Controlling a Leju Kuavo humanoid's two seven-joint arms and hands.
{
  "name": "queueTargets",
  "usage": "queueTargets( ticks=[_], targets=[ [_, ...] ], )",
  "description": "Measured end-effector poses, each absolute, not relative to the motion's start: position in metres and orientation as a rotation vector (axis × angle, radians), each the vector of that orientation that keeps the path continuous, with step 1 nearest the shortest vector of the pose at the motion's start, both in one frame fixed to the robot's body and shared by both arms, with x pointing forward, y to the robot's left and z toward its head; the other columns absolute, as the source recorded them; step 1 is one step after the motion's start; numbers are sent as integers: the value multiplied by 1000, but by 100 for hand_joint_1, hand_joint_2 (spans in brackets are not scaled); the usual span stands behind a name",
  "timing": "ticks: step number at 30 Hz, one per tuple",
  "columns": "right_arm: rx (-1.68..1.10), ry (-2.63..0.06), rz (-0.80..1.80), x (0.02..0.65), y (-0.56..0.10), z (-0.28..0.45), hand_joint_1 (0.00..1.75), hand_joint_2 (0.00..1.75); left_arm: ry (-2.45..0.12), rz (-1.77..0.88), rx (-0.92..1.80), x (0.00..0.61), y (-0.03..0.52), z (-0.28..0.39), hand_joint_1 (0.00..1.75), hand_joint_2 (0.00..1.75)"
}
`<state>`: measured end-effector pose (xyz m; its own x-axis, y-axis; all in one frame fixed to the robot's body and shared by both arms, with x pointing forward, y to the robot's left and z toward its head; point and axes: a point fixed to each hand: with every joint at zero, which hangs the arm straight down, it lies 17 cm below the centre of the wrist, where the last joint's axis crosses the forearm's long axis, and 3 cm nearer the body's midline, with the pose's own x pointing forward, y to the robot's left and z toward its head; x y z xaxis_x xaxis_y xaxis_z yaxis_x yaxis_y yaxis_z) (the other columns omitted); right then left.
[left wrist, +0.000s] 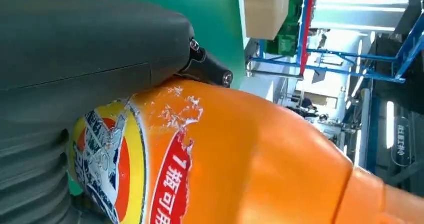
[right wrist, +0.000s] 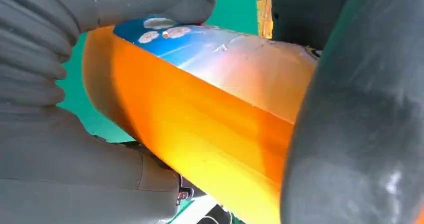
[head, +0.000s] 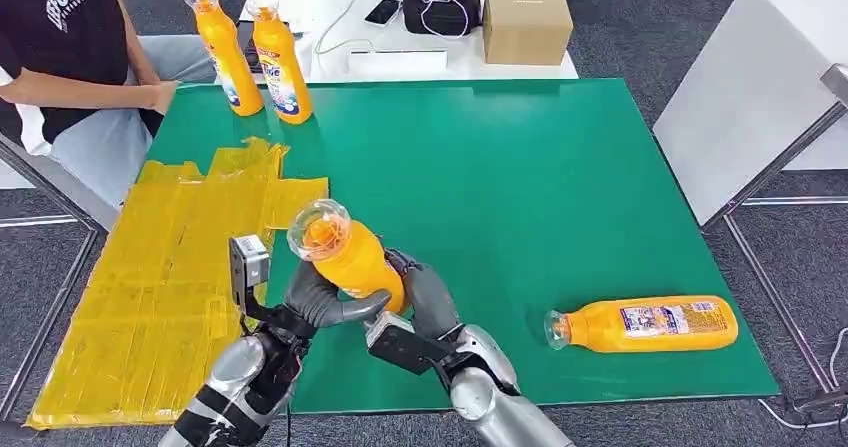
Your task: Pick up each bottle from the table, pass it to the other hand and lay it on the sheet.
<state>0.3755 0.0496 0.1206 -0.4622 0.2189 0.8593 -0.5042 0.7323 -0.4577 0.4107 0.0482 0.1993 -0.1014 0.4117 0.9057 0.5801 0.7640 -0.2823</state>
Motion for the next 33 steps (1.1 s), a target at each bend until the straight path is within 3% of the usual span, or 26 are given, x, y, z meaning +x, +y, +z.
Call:
queueTargets(
  ticks=[1,2,4,5,16,23,33],
  targets=[
    [226,-1890,813,376,47,125,0,175,-1762,-170,-732,414,53,202,175,175],
    [235,-1912,761,376,42,132,0,0,-1811,-175,-665,417,58,207,175,175],
    [254,-1940,672,374,27,147,0,0,-1888,-171,-514,428,81,215,175,175],
    [264,-1957,632,374,17,156,0,175,-1926,-177,-436,433,96,221,175,175],
    [212,-2166,344,372,-76,243,0,175,-2073,-337,342,471,219,247,175,175],
    [201,-2237,285,366,-92,272,0,175,-1860,-773,1009,500,256,232,175,175],
    [215,-2287,316,361,-86,295,0,175,-1395,-1132,1109,560,281,142,175,175]
  ],
)
